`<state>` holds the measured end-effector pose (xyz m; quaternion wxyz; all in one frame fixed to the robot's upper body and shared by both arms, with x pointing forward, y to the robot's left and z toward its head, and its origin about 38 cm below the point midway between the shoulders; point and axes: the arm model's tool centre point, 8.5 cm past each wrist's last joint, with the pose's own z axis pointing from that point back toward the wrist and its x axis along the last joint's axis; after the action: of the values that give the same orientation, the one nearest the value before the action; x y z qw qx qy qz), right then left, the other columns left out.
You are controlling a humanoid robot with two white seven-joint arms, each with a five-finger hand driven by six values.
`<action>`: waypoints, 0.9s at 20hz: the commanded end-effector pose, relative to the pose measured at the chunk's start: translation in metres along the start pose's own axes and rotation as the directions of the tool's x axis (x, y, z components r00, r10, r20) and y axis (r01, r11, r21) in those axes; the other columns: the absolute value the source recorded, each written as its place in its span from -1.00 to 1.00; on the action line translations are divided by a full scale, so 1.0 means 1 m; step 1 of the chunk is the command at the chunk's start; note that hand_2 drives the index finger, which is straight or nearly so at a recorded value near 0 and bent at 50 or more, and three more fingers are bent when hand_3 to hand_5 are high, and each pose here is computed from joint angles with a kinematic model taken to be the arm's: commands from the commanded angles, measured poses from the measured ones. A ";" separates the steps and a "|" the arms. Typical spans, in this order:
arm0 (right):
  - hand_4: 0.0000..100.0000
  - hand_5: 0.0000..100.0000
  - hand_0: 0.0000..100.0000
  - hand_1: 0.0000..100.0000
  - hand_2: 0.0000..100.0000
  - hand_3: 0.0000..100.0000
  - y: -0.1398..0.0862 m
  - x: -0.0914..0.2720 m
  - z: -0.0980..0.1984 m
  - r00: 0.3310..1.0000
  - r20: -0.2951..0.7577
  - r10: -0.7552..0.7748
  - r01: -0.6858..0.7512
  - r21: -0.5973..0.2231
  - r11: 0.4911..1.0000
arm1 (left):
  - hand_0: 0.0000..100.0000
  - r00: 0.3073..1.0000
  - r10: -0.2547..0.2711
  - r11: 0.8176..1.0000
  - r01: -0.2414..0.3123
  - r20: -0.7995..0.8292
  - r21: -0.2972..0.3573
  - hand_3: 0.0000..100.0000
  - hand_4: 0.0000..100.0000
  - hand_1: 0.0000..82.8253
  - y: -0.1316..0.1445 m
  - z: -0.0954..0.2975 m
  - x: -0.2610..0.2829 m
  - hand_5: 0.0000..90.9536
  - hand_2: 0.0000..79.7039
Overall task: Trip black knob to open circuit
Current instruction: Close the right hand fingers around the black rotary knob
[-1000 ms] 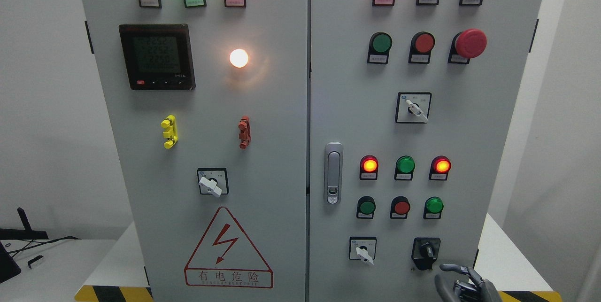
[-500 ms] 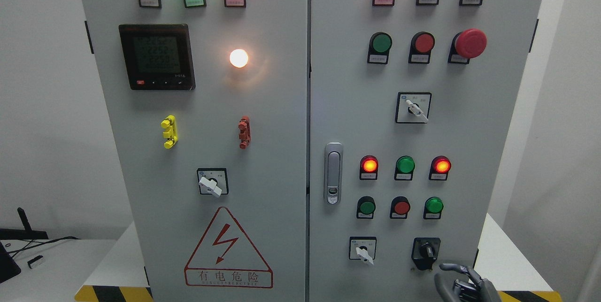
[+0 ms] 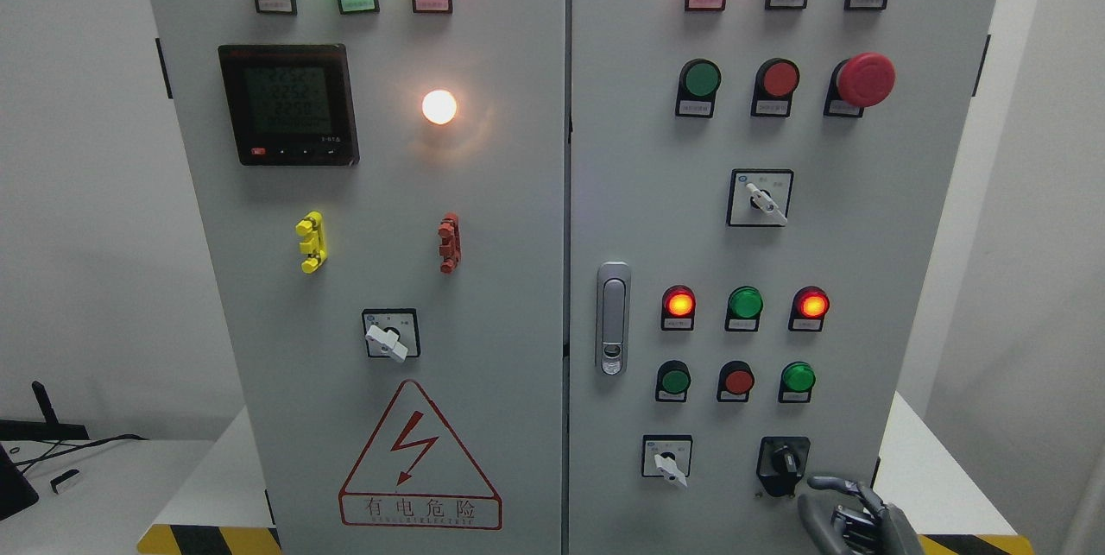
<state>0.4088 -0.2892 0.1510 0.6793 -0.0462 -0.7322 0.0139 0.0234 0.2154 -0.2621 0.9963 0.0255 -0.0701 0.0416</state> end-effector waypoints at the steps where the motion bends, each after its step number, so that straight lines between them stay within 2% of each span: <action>1: 1.00 0.88 -0.27 0.29 -0.24 1.00 0.000 -0.004 -0.002 1.000 -0.010 0.000 0.000 0.001 1.000 | -0.76 1.000 -0.030 1.000 0.030 0.001 -0.005 -1.00 -1.00 -0.06 0.000 0.000 0.000 -1.00 -1.00; 14: 1.00 0.88 -0.26 0.29 -0.24 1.00 0.024 -0.001 0.005 1.000 0.002 0.007 -0.007 0.063 0.998 | -0.76 1.000 -0.030 1.000 0.030 0.001 -0.005 -1.00 -1.00 -0.06 0.000 0.000 0.000 -1.00 -1.00; 18: 1.00 0.88 -0.26 0.29 -0.24 1.00 0.024 0.000 0.003 1.000 0.006 0.008 -0.008 0.063 0.998 | -0.76 1.000 -0.030 1.000 0.030 0.001 -0.005 -1.00 -1.00 -0.06 0.000 0.000 0.000 -1.00 -1.00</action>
<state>0.4068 -0.2774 0.1482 0.6800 -0.0375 -0.7317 0.0270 0.0234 0.2153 -0.2621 0.9963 0.0255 -0.0701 0.0416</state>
